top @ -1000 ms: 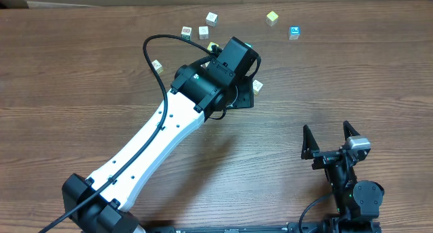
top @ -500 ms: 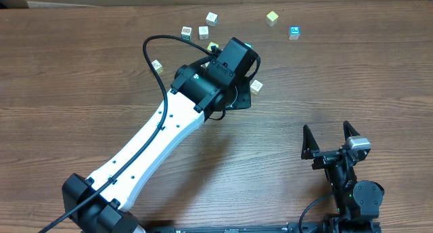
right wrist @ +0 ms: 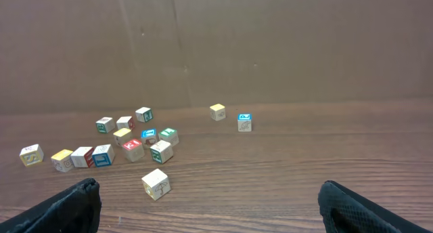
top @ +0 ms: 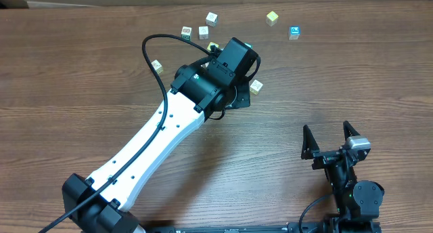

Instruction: Form a circle

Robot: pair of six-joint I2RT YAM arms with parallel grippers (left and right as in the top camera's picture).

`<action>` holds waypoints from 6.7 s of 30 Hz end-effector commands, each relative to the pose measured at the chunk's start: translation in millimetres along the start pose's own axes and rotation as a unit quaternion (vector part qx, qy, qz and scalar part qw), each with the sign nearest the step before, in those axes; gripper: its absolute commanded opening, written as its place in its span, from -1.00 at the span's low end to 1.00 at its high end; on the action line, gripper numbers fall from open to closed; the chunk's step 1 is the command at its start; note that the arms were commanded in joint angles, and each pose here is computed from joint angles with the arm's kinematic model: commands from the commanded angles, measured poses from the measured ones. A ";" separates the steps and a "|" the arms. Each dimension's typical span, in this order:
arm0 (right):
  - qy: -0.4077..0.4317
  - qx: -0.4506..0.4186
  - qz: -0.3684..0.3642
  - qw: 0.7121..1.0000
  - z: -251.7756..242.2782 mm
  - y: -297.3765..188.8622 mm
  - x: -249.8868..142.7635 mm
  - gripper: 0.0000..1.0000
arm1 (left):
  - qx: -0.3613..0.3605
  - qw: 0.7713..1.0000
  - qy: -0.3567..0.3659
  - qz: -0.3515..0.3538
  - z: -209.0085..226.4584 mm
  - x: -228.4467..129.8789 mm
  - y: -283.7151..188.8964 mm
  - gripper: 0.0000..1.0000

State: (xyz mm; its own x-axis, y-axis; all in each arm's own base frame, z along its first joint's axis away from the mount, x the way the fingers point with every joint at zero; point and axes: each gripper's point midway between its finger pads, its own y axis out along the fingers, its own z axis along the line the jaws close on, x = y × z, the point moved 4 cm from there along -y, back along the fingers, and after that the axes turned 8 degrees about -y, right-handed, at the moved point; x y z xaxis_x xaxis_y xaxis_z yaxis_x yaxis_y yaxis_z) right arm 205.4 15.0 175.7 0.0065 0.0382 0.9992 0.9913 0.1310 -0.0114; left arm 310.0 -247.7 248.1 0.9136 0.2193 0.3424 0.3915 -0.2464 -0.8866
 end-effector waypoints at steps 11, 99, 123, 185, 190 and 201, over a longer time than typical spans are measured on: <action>0.003 0.003 -0.001 1.000 1.2 0.1 -2.1 1.00 | 0.074 0.996 0.004 -0.057 18.4 14.1 -5.5 -0.91; 0.007 0.004 0.025 1.000 1.1 3.1 -11.9 1.00 | 0.086 0.980 0.023 -0.180 81.7 130.5 -5.4 -0.88; 0.007 0.004 0.025 1.000 1.2 3.1 -11.9 1.00 | 0.094 0.989 0.054 -0.098 87.4 126.6 89.8 -0.03; 0.007 0.004 0.025 1.000 1.2 3.1 -11.9 1.00 | 0.124 0.985 0.118 -0.010 157.8 116.2 198.6 0.01; 0.007 0.004 0.025 1.000 1.2 3.1 -11.9 1.00 | 0.125 0.985 0.118 -0.011 157.9 116.5 198.6 0.01; 0.007 0.004 0.025 1.000 1.2 3.1 -11.9 1.00 | 0.135 0.983 0.118 -0.028 166.0 113.9 208.3 -0.06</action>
State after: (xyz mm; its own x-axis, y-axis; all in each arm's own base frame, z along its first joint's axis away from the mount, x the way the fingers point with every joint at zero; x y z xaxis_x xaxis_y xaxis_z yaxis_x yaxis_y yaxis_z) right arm 207.8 14.9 167.9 0.0483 0.0369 0.9981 0.9900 0.1311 -0.0528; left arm 479.8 -124.1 65.7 0.8938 0.0089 0.4484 0.4485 -0.0031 -0.8938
